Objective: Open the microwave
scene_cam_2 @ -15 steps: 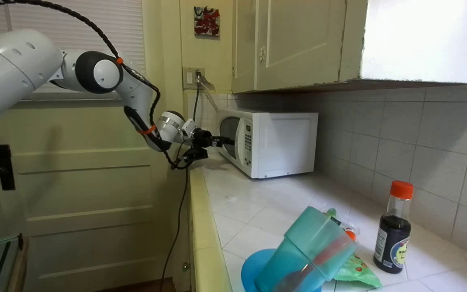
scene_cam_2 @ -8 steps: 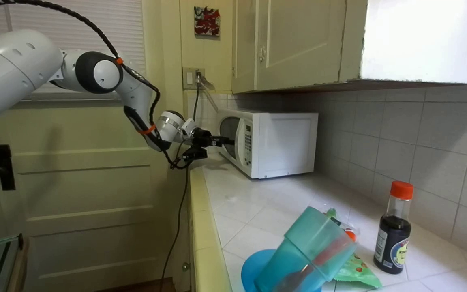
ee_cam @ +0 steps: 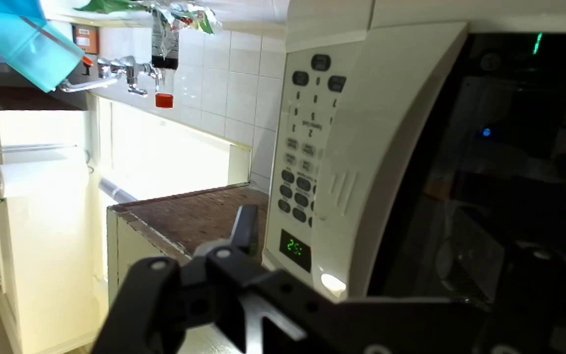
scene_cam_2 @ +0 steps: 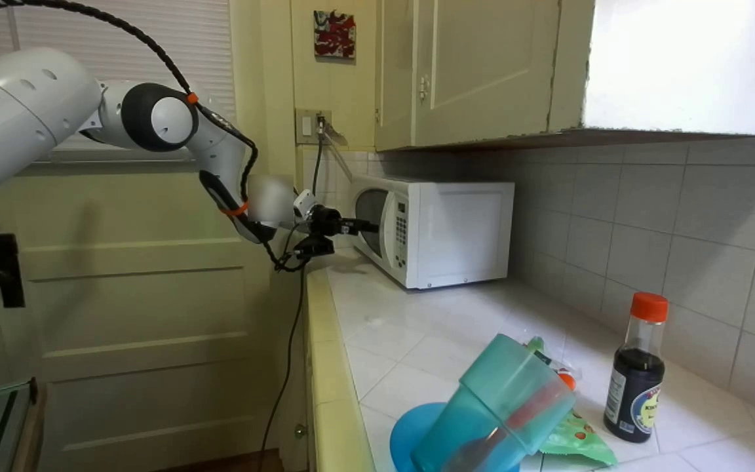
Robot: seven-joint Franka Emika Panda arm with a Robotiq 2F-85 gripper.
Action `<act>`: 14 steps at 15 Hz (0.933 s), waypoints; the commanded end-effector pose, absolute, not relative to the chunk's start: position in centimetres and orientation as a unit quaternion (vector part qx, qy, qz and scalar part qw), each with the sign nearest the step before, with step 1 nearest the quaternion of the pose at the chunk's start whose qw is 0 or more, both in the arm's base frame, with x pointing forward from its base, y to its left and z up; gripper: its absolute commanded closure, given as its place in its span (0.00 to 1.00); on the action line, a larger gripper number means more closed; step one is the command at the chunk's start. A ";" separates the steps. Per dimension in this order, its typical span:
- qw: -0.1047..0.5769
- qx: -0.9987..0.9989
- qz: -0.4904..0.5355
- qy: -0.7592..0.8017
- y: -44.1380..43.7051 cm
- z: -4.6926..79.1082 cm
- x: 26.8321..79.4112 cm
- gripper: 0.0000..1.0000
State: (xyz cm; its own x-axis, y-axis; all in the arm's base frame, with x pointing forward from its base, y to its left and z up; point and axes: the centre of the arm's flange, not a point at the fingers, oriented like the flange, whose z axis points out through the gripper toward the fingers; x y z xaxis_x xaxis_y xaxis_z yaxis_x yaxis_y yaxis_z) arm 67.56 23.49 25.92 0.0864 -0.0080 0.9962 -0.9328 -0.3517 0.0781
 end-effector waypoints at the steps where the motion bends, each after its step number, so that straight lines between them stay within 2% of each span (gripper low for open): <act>1: 0.419 0.602 0.553 -0.395 23.3 25.9 67.4 0.00; 14: 0.439 0.573 0.516 -0.461 17.8 25.9 66.9 0.00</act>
State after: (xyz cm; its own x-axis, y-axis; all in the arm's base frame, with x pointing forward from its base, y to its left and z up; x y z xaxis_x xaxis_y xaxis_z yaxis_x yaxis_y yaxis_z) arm 68.10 18.78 26.03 0.0456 -0.0468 0.9979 -0.9752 -0.2189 0.0343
